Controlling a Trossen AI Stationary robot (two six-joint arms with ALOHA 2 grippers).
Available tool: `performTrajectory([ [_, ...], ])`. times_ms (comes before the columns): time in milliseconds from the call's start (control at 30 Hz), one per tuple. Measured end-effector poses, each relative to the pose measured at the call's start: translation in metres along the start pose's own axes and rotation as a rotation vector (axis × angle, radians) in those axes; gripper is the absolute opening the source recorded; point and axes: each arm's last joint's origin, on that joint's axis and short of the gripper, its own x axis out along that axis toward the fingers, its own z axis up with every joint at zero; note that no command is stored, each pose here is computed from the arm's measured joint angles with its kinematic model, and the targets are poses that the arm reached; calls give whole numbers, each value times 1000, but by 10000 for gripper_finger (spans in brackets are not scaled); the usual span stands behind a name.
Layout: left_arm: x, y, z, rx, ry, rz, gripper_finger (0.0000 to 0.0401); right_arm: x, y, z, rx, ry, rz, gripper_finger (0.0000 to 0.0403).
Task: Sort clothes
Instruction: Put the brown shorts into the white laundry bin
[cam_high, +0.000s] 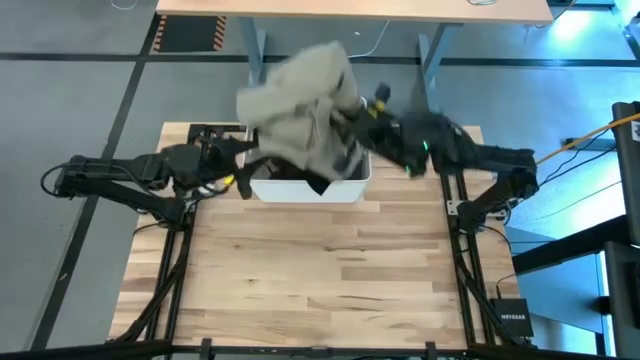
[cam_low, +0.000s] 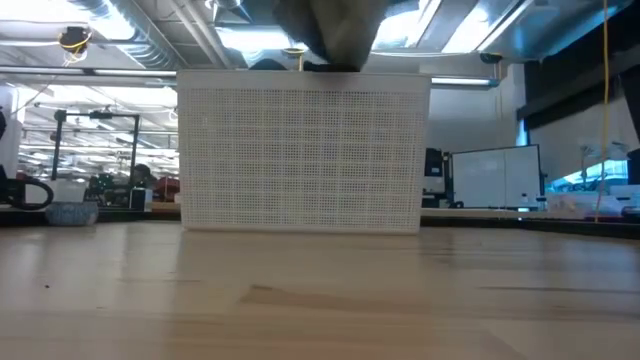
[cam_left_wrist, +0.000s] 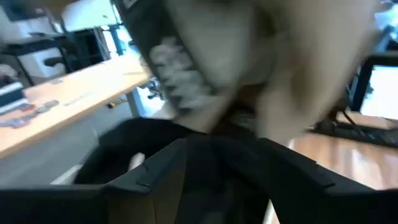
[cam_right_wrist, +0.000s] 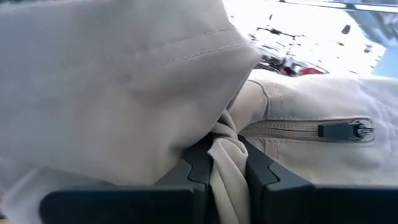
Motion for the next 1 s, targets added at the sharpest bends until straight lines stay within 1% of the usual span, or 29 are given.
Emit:
performTrajectory([
  [100,-5,8,5,5,-21,23,194,23,-21,-13,22,24,-44,45],
  [133,-7,11,5,2,-24,28,194,30,-27,-19,45,52,-59,45],
  [200,-9,15,5,-1,-17,40,194,46,-31,-38,61,151,-67,45],
  [300,-12,20,2,0,12,53,194,70,-28,-78,57,366,-55,45],
  [400,-13,22,-2,-2,51,62,194,94,-21,-123,65,600,-48,45],
  [500,-13,22,-7,-2,96,64,194,114,-13,-169,71,817,-78,45],
  [567,-13,22,-11,1,125,63,194,128,-8,-198,52,922,-93,49],
  [633,-13,22,-11,-5,132,63,194,141,-3,-221,58,976,-85,52],
  [800,-14,22,-14,1,152,51,194,167,7,-263,163,1033,10,52],
  [867,-14,21,-15,4,166,30,194,172,11,-272,180,1046,21,58],
  [1000,-14,20,-17,12,185,2,194,172,13,-273,212,1053,11,84],
])
